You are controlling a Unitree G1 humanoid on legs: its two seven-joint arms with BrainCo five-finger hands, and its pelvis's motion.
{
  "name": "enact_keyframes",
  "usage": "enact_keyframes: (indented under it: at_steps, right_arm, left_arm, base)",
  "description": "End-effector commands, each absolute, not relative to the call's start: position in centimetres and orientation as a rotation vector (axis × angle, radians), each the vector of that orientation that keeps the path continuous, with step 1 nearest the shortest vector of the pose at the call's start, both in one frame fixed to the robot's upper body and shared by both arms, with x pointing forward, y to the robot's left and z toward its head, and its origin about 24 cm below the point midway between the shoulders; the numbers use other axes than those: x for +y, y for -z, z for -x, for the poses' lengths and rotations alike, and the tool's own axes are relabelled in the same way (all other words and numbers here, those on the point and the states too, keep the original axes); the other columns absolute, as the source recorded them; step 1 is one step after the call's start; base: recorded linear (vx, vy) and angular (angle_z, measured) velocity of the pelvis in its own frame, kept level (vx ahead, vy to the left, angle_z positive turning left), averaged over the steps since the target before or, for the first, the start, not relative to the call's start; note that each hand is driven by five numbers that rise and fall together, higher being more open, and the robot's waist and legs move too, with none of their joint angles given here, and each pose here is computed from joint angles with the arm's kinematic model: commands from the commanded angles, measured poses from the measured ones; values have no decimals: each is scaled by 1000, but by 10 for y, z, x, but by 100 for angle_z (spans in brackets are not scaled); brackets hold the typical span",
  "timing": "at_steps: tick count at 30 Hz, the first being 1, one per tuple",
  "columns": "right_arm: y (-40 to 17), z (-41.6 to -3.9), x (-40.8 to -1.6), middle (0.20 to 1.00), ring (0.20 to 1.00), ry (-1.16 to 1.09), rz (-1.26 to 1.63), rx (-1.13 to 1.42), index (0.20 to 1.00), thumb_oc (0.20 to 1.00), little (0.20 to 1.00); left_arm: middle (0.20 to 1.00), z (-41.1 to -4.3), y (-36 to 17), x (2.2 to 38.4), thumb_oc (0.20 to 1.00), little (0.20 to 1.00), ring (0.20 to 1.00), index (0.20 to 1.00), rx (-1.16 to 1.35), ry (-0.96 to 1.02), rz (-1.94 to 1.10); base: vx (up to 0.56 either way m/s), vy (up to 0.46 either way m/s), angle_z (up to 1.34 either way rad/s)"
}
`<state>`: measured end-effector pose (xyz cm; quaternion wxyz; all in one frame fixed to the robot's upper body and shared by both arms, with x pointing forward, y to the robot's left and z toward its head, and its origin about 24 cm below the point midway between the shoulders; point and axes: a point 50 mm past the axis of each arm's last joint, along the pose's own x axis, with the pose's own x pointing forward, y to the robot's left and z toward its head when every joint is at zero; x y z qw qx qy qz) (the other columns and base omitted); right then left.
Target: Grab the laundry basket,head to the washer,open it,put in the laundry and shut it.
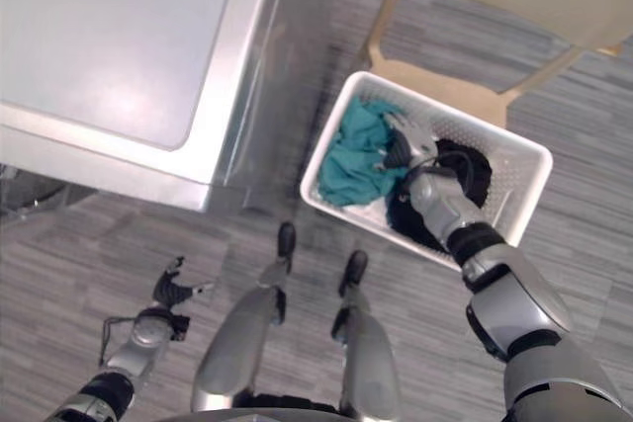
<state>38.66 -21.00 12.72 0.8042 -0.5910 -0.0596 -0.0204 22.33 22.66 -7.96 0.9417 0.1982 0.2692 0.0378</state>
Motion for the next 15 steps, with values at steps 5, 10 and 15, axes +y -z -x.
enact_keyframes:
  at_steps: [5,10,15]
  right_arm:
    - [-129,-390,-197,354,354,33,1275,-158,354,354,354]
    - [-114,-381,-189,200,200,11,1132,-150,200,200,200]
    - [-113,-369,-189,200,200,51,934,-189,200,200,200]
  left_arm:
    - [1000,-223,78,238,1000,1000,1000,1000,557,-114,-428]
    - [1000,-227,78,233,1000,1000,1000,1000,555,-109,-433]
    - [1000,-235,71,225,1000,1000,1000,1000,509,-99,-405]
  base:
    - [14,-33,23]
    - [26,-20,12]
    - [1,0,1]
